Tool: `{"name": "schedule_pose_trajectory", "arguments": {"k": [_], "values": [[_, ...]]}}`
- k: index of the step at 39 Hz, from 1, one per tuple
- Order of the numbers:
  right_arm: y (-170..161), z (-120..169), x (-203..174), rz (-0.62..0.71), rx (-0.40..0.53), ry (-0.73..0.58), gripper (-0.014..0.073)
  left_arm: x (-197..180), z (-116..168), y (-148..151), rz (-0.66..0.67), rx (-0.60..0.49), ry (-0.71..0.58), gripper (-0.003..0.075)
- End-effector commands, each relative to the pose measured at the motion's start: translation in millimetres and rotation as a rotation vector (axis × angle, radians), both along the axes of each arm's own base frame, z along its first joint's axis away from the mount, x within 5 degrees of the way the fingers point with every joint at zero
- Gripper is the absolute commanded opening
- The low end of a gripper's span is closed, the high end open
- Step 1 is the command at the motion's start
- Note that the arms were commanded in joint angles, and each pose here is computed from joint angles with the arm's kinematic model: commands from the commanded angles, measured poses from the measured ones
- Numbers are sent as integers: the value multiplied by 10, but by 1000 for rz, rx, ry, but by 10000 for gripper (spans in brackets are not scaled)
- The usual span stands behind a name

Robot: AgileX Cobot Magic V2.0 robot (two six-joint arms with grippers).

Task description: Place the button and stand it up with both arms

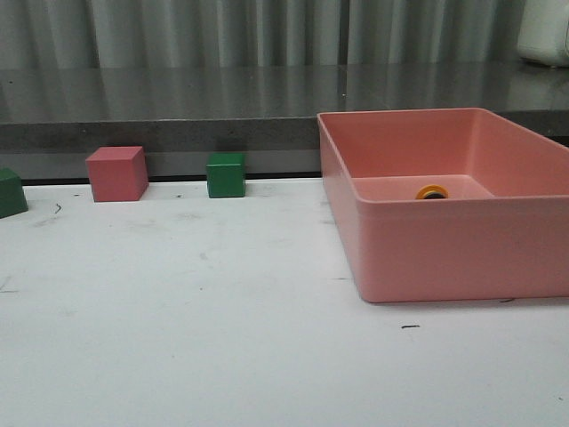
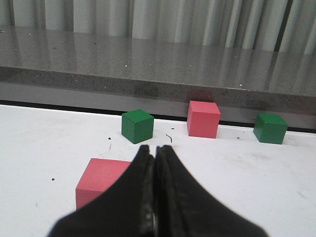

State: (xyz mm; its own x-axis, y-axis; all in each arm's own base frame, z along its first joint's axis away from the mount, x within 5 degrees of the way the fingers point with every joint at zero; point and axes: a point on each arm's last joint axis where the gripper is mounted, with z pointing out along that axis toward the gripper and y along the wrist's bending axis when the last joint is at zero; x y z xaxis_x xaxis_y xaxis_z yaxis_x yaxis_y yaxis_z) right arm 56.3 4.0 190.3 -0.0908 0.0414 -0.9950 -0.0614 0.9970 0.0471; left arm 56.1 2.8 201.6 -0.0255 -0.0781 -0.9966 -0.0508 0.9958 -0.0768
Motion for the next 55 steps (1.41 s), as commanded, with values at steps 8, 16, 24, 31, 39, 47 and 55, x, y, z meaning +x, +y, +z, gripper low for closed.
{"name": "schedule_pose_trajectory", "arguments": {"k": [8, 16, 24, 31, 39, 47, 55], "values": [[-8, 92, -11, -10, -1, -95, -63, -16, 68, -2, -1, -6, -102, -20], [-8, 92, -11, -10, -1, -95, -63, -16, 68, -2, -1, -6, -102, -20], [-8, 92, -11, -10, -1, -95, -63, -16, 68, -2, -1, -6, -102, -20], [-8, 92, -11, -10, -1, -95, -63, -16, 68, -2, -1, -6, -102, -20], [-8, 94, -11, -10, -1, -97, -63, -16, 68, -2, -1, -6, -102, -20], [-12, 197, -18, -15, 6, -204, -63, -39, 214, -3, -2, 2, -265, -20], [-16, 596, -105, -13, 33, -303, -62, -141, 615, -8, -3, 9, -412, -20]]}}
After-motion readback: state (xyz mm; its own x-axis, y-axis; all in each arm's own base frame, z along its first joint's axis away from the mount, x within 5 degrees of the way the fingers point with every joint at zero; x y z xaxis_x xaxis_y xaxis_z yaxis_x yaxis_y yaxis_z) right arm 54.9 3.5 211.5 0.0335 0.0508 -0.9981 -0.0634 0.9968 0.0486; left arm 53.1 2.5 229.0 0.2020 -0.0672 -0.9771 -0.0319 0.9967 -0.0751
